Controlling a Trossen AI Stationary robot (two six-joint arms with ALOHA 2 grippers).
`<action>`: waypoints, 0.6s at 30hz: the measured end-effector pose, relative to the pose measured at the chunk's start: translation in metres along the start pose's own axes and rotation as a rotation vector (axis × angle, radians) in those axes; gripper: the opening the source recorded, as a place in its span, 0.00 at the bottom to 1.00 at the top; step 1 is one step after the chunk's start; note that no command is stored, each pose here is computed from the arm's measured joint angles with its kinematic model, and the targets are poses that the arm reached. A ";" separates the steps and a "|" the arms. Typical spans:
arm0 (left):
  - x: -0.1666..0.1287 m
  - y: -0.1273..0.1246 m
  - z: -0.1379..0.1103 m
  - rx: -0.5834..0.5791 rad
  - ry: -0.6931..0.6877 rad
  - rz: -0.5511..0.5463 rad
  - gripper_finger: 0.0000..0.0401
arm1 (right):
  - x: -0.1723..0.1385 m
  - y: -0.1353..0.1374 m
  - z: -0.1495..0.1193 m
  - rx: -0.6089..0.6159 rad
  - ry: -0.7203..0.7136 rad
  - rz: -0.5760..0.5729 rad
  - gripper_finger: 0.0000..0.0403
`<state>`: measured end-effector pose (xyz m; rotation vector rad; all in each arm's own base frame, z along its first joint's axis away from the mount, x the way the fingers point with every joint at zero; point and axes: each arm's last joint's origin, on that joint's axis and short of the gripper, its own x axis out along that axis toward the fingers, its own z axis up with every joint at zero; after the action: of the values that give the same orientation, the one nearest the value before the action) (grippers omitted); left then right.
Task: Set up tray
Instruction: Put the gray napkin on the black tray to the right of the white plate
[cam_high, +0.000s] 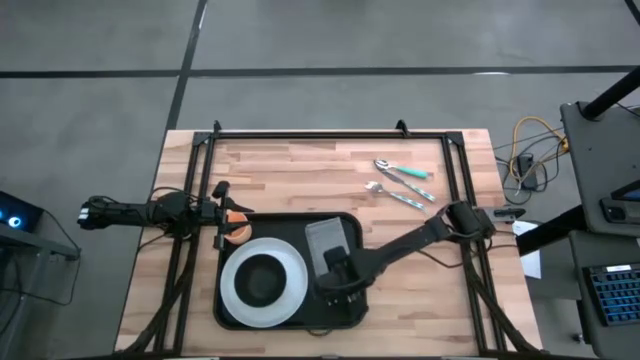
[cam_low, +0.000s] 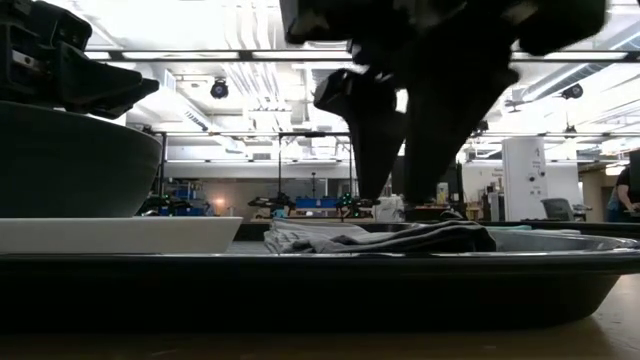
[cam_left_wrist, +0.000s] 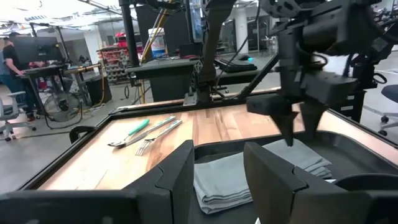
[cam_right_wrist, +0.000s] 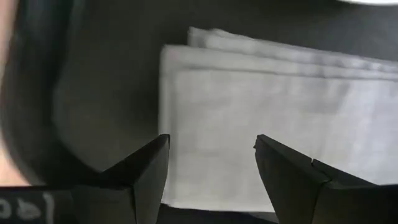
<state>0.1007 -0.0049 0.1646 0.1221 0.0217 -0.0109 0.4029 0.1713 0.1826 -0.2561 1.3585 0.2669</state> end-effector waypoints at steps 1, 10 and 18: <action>0.000 0.000 0.000 0.000 0.000 0.000 0.30 | 0.000 0.004 0.001 0.007 -0.010 0.002 0.56; 0.000 0.000 0.000 0.000 0.001 0.001 0.30 | 0.017 0.028 -0.006 0.000 -0.055 -0.079 0.56; 0.000 0.000 0.000 0.000 0.001 0.001 0.30 | 0.035 0.026 -0.017 0.034 -0.049 -0.151 0.56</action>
<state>0.1007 -0.0049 0.1645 0.1221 0.0229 -0.0102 0.3849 0.1915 0.1447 -0.3201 1.2876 0.1230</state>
